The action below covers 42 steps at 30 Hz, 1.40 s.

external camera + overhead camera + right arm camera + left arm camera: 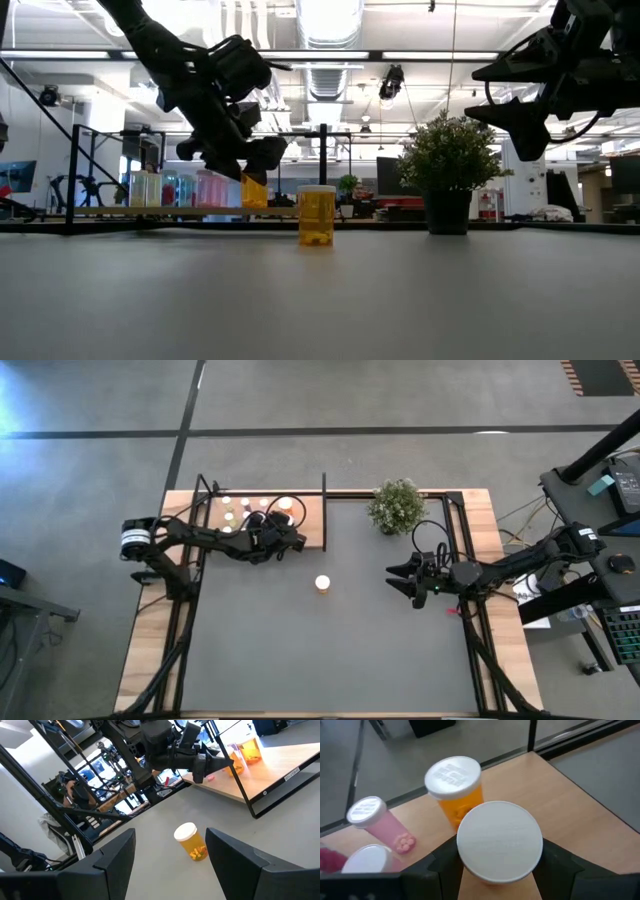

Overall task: Pick and place medicine bottles onto shelf by color
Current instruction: Put the left orange pill bottle on the shelf aligned with the other orange pill bottle

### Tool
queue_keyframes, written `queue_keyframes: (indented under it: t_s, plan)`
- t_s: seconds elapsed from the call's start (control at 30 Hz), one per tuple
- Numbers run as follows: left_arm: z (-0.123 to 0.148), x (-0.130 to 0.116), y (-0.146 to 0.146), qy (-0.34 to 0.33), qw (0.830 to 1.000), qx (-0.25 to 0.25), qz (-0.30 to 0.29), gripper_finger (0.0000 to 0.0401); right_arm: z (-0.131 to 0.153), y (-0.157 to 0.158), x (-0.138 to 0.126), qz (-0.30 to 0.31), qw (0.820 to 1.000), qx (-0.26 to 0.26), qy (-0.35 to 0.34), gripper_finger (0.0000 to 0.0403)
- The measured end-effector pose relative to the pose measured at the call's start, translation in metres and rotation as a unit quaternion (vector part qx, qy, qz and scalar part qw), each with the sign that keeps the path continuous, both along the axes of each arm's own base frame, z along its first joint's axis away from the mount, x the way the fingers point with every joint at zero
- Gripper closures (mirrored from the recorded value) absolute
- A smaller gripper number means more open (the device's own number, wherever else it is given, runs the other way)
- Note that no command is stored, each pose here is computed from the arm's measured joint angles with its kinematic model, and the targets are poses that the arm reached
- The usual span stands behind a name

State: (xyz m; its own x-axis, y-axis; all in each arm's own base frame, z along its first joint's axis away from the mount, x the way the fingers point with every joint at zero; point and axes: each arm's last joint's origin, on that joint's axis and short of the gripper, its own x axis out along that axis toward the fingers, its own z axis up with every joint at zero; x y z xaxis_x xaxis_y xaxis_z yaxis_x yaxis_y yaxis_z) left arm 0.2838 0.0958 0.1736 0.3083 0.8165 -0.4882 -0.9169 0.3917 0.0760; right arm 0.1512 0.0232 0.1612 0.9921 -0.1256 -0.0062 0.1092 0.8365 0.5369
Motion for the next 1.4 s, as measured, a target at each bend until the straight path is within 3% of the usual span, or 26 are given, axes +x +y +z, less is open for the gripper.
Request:
queue_keyframes:
  t_s: [0.6,0.93,1.4]
  plan:
    - [-0.001,-0.004,0.009,0.005,1.000,0.001,0.019,0.0219,0.000,0.000,0.000,0.000,1.000,0.000,0.000,0.0172]
    - [0.000,-0.001,0.006,-0.002,1.000,-0.018,-0.008,0.0176,0.000,0.000,0.000,0.000,1.000,0.000,0.000,0.0172]
    - [0.022,-0.008,0.001,-0.033,0.999,-0.005,-0.005,0.0174,0.000,0.000,0.000,0.000,1.000,0.000,0.000,0.0172]
